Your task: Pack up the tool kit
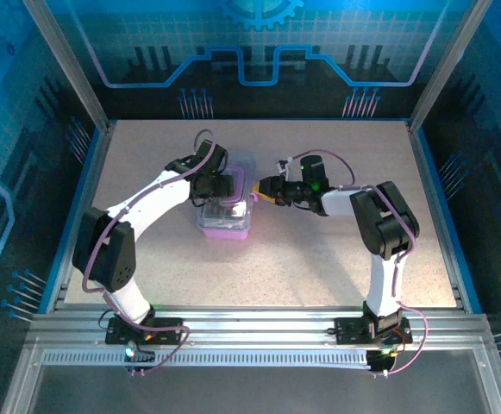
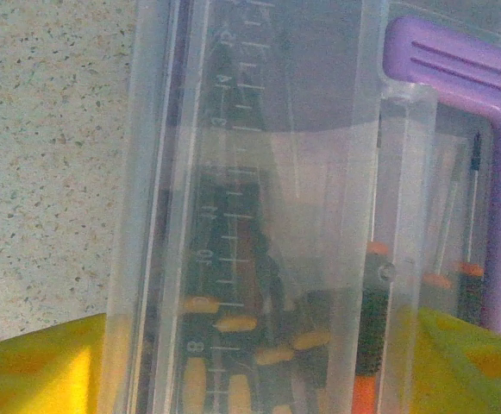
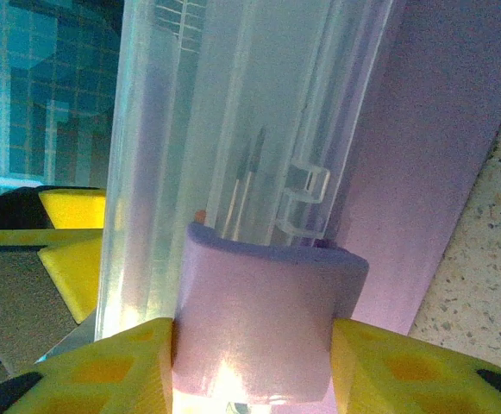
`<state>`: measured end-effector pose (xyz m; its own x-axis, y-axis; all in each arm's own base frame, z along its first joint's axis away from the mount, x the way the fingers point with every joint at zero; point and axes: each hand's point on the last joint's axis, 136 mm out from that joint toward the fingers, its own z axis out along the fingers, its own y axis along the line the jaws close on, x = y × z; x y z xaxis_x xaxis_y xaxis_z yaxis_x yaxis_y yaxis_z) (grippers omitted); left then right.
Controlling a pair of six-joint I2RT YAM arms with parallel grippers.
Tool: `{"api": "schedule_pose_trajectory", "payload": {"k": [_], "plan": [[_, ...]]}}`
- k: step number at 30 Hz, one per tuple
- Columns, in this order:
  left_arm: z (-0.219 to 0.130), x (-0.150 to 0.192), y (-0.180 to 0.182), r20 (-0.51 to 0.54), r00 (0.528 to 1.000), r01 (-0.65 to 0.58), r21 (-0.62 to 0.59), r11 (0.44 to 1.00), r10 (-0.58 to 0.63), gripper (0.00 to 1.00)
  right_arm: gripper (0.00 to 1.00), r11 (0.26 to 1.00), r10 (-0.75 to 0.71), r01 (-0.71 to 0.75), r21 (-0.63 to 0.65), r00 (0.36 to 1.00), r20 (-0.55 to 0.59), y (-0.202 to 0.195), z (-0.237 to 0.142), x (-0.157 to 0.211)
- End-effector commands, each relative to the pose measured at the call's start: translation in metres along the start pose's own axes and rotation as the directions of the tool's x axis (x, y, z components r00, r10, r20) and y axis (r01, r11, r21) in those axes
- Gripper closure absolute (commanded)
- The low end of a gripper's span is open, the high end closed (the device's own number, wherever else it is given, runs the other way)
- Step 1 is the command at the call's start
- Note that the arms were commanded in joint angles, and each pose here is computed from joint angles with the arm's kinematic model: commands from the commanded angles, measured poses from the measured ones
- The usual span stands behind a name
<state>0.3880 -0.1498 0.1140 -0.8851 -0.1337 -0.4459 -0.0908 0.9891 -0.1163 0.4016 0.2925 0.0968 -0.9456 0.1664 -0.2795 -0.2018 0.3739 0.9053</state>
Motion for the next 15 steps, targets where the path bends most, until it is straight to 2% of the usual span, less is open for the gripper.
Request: {"api": "schedule_pose_trajectory", "payload": {"k": [1,8,15], "plan": [[0.034,0.096,0.038,-0.352,0.935,-0.096,-0.122,0.988,0.048,0.33,0.53,0.993,0.066,-0.065,0.095,0.998,-0.002,-0.037,0.0,0.012],[0.034,0.096,0.035,-0.35,0.935,-0.096,-0.115,0.989,0.05,0.33,0.53,0.992,0.069,-0.068,0.104,0.998,-0.006,-0.039,0.004,0.012],[0.035,0.096,0.033,-0.353,0.934,-0.104,-0.116,0.988,0.057,0.32,0.55,0.999,0.03,-0.03,0.038,1.0,-0.001,-0.006,0.008,0.005]]}}
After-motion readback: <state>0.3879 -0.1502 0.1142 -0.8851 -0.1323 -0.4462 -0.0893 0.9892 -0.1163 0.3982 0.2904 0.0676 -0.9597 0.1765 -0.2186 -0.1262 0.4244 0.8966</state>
